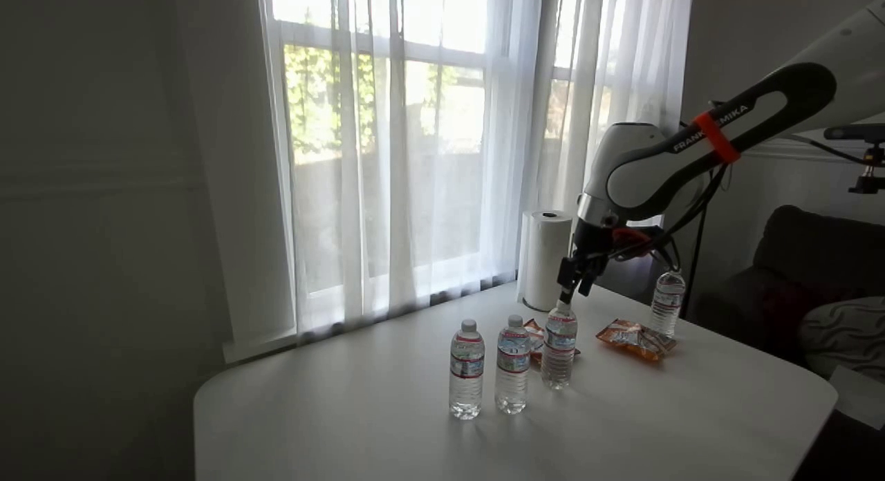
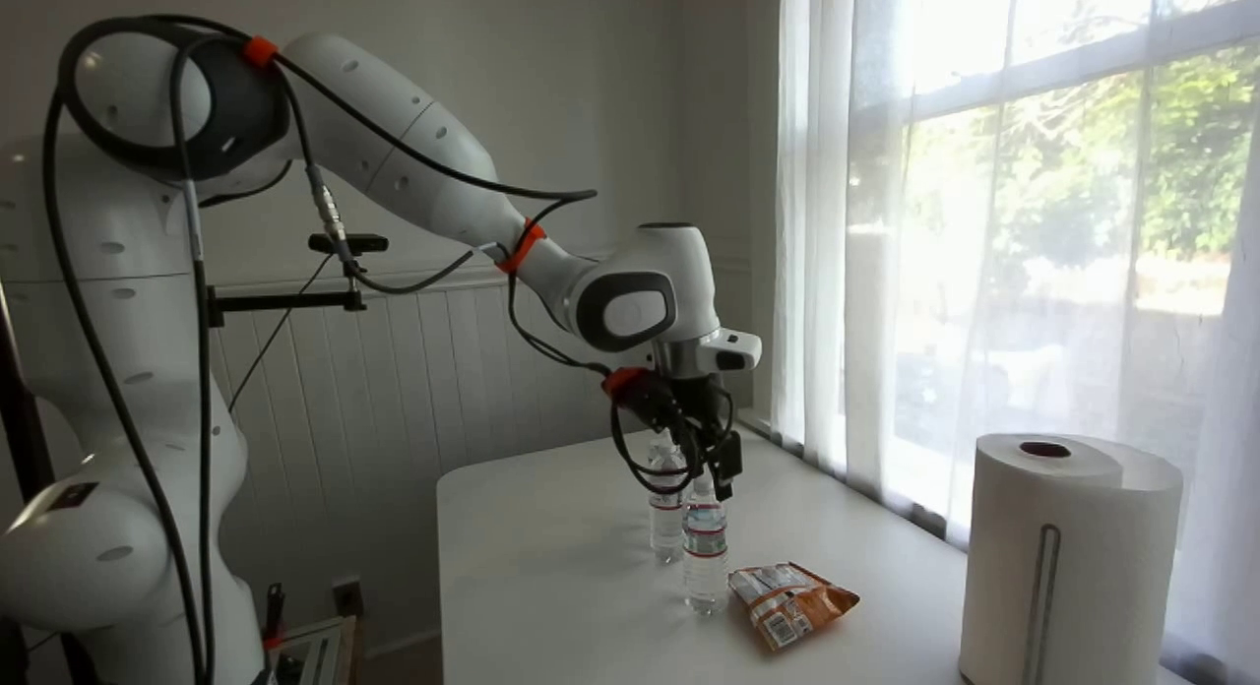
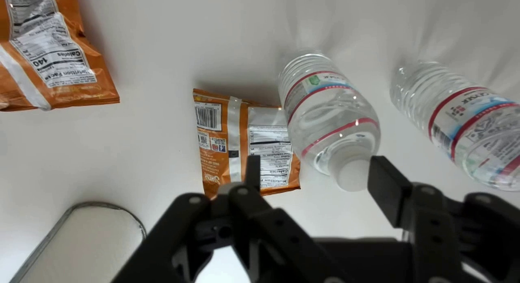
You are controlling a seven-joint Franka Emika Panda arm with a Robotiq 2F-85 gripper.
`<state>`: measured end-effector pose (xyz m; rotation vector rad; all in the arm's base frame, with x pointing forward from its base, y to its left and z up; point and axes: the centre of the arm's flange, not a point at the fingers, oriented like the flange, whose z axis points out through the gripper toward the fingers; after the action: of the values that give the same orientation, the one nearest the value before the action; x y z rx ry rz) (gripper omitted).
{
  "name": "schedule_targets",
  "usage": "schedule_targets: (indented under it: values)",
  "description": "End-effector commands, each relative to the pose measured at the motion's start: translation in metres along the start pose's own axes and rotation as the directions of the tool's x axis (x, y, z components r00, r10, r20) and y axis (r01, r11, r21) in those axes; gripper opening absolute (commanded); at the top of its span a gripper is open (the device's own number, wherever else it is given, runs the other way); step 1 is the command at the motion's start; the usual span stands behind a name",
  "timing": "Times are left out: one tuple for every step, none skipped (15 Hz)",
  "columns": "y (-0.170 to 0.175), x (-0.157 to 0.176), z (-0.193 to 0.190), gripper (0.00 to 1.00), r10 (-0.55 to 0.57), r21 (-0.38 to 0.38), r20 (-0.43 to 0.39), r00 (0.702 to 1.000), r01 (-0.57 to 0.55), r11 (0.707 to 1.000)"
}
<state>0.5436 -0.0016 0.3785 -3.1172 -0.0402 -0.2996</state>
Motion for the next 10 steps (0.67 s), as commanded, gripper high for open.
schedule_targets:
  values:
    - [0.002, -0.001, -0.008, 0.94, -0.029, 0.014, -0.005, 1.0, 0.029, 0.999]
    - [0.001, -0.001, -0.008, 1.0, -0.036, 0.017, -0.002, 0.999, 0.036, 0.999]
    - [0.0, -0.002, -0.008, 1.0, -0.042, 0.017, -0.003, 0.999, 0.042, 0.999]
    - [-0.001, -0.002, -0.008, 1.0, -0.05, 0.019, -0.001, 0.999, 0.05, 0.999]
    - [-0.002, -0.002, -0.007, 1.0, -0.056, 0.02, 0.0, 0.998, 0.056, 0.998]
    - [-0.003, -0.001, -0.006, 1.0, -0.062, 0.024, 0.003, 0.998, 0.061, 0.998]
    - [-0.005, -0.001, -0.004, 1.0, -0.067, 0.026, 0.006, 0.998, 0.067, 0.997]
    - [-0.007, 0.0, -0.002, 1.0, -0.074, 0.028, 0.01, 0.997, 0.073, 0.997]
    - [-0.009, 0.001, 0.001, 1.0, -0.08, 0.032, 0.012, 0.997, 0.079, 0.996]
    - [-0.014, 0.003, 0.008, 1.0, -0.084, 0.034, 0.015, 0.996, 0.083, 0.996]
